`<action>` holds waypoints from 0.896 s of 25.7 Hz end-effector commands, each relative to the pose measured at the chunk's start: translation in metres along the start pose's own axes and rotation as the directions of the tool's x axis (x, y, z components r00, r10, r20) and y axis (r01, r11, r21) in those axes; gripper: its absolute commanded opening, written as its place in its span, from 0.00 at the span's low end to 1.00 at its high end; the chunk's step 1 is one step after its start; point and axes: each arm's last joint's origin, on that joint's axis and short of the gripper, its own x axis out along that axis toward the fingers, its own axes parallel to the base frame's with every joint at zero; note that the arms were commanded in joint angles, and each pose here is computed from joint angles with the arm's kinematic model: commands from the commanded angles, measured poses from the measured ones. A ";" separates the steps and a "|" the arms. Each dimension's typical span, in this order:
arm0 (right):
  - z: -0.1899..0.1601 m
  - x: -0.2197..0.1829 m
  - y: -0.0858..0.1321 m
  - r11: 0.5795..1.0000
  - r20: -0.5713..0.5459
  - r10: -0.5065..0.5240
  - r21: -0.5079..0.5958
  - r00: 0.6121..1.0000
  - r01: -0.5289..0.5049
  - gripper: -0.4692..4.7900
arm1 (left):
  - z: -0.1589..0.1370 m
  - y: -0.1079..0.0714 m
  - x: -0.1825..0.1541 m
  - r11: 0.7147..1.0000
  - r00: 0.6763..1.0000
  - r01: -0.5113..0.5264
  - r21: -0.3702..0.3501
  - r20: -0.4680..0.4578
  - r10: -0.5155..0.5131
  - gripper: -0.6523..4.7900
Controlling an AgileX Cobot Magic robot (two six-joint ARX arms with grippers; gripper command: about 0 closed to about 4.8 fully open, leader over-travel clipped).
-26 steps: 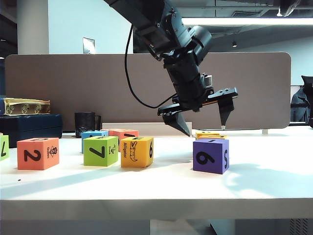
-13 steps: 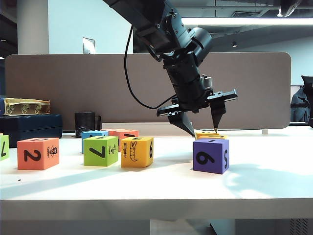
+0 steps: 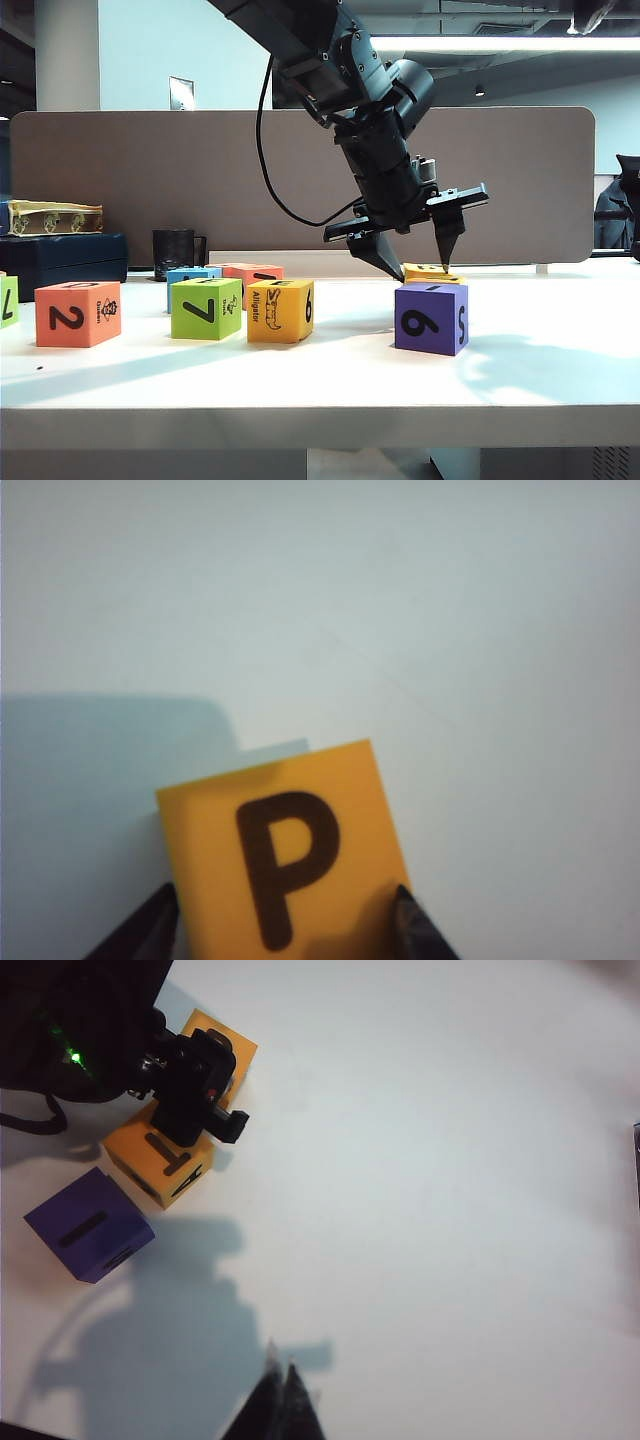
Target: Select the appropriate blocks from the scattered letter blocks on the table and arrange them in a row to spell out "DEEP".
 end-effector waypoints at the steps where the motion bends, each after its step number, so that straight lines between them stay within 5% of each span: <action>1: 0.001 -0.002 -0.001 1.000 0.016 -0.001 0.006 1.000 0.001 0.09 | -0.007 0.001 0.003 1.000 0.999 -0.003 0.007 -0.052 0.003 0.60; 4: 0.001 -0.002 -0.001 1.000 0.016 -0.001 0.006 1.000 0.001 0.09 | 0.000 0.001 -0.006 1.000 0.999 0.002 0.013 -0.033 -0.002 0.50; 14: 0.001 -0.002 -0.001 1.000 0.016 -0.001 0.006 1.000 0.001 0.09 | 0.016 0.009 -0.031 0.999 1.000 -0.003 0.043 -0.007 0.003 0.49; 23: 0.001 -0.002 -0.001 1.000 0.016 -0.001 0.006 1.000 0.001 0.09 | 0.039 0.022 -0.090 0.994 1.000 0.022 0.110 -0.002 -0.022 0.44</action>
